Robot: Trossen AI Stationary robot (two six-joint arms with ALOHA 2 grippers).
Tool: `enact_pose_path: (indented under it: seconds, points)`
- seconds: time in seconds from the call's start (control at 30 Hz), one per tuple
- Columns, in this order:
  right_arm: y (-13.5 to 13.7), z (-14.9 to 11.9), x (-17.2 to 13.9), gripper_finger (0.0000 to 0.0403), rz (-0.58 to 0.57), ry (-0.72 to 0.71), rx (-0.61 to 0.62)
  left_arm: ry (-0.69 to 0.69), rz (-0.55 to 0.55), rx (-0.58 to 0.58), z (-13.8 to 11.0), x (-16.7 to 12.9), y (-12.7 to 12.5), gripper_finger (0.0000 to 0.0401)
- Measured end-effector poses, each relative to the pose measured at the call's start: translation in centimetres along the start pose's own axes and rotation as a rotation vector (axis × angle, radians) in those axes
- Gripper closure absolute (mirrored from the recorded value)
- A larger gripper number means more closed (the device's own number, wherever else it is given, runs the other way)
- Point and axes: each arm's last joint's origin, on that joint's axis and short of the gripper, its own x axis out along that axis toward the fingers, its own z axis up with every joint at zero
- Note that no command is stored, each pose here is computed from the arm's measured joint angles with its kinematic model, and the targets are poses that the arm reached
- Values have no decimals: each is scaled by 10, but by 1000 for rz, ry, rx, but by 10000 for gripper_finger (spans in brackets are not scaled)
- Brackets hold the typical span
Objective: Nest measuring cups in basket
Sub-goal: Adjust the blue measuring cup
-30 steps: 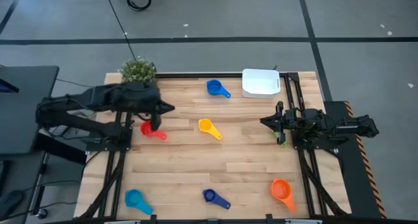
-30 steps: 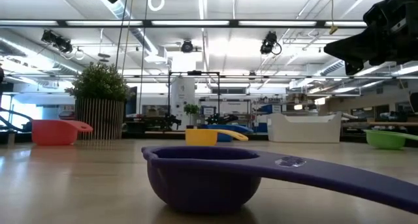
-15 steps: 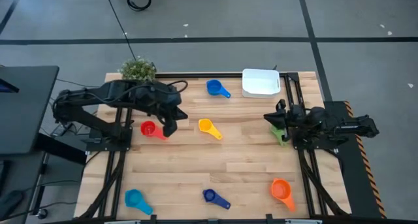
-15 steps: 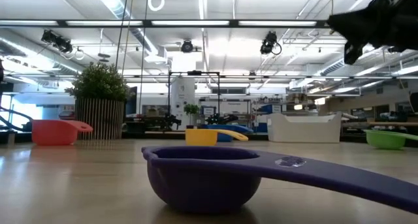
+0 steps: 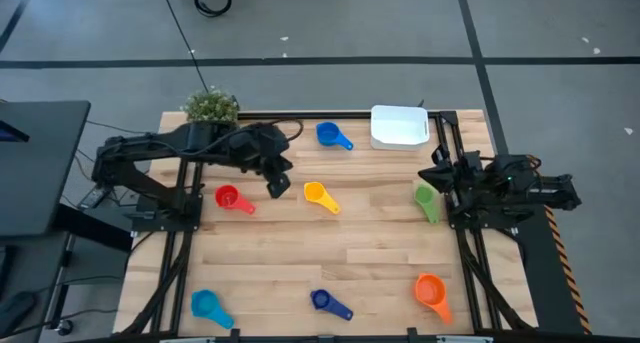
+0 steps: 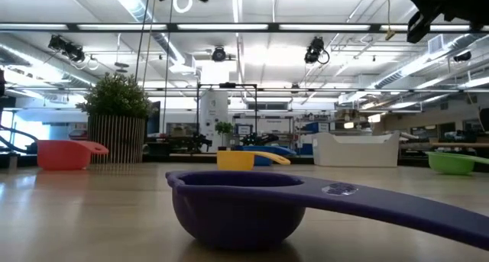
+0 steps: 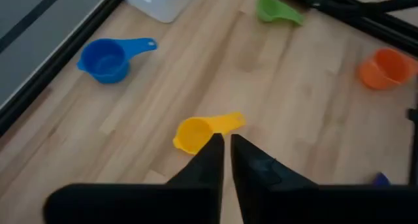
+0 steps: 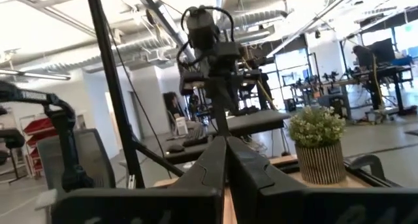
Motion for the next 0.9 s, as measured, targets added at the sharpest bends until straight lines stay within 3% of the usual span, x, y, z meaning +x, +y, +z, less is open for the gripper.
enact_pose_path:
  seconds: [0.23, 0.47, 0.57, 0.67, 0.9]
  points:
    - [5, 29, 1, 387, -39, -2, -5, 47, 81, 11, 10, 31, 19, 300]
    - [10, 70, 6, 387, -139, -95, 2, 86, 137, 218, 22, 71, 41, 274]
    - [13, 87, 10, 387, -154, -116, 0, 91, 137, 171, 28, 88, 57, 273]
    - [16, 100, 17, 387, -185, -93, -64, 109, 71, 122, 32, 101, 75, 273]
    - [16, 125, 38, 387, -378, 56, -195, 96, 63, 145, 39, 110, 107, 273]
